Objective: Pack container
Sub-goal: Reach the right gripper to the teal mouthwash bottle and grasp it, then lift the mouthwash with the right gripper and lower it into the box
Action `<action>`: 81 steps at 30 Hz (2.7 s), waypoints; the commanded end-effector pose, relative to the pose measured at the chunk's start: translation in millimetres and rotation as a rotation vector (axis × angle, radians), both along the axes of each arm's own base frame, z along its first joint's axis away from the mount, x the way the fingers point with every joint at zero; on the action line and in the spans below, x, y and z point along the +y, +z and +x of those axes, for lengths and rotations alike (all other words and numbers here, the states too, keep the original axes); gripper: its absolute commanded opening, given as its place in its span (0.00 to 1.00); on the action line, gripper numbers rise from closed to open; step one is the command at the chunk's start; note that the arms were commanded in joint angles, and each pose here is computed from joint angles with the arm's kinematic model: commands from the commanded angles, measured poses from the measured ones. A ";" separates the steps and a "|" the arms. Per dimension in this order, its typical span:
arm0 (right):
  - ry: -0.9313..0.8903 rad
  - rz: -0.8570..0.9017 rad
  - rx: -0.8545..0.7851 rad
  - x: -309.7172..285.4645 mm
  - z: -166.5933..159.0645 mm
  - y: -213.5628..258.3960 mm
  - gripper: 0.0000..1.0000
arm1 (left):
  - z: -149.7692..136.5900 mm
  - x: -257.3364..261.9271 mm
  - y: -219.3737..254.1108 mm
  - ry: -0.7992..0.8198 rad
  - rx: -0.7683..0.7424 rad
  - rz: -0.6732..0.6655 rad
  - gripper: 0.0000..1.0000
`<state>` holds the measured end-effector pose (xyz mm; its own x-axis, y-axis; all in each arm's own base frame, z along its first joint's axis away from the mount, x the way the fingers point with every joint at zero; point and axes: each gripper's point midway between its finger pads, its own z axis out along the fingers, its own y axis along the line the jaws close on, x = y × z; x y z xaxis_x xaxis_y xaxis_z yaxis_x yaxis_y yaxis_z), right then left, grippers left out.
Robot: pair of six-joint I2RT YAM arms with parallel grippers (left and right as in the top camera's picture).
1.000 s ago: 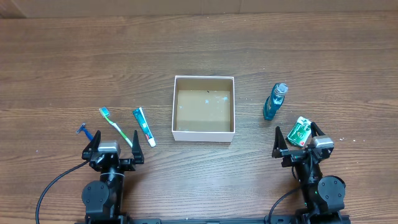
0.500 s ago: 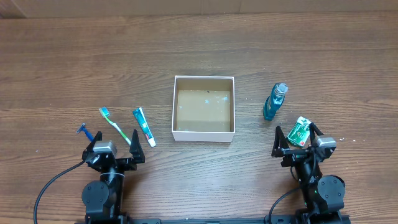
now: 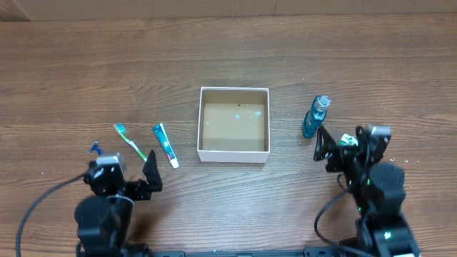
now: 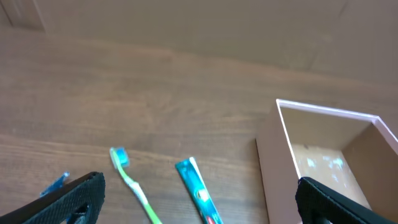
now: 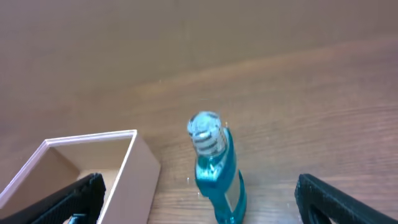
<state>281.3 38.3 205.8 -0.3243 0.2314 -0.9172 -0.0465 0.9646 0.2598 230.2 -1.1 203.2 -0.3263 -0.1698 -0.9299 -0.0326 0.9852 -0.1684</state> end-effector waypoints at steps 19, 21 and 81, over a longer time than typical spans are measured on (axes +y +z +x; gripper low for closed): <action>0.047 -0.061 0.563 17.4 76.0 58.9 1.00 | 44.5 -0.1 16.3 -0.011 0.714 -0.039 1.00; 0.026 -0.051 0.596 13.0 76.5 69.9 1.00 | 44.8 0.0 16.4 -0.010 0.713 -0.038 1.00; 0.029 -0.121 1.153 3.9 88.8 -107.0 0.14 | 45.5 1.9 16.7 -0.002 0.710 -0.031 1.00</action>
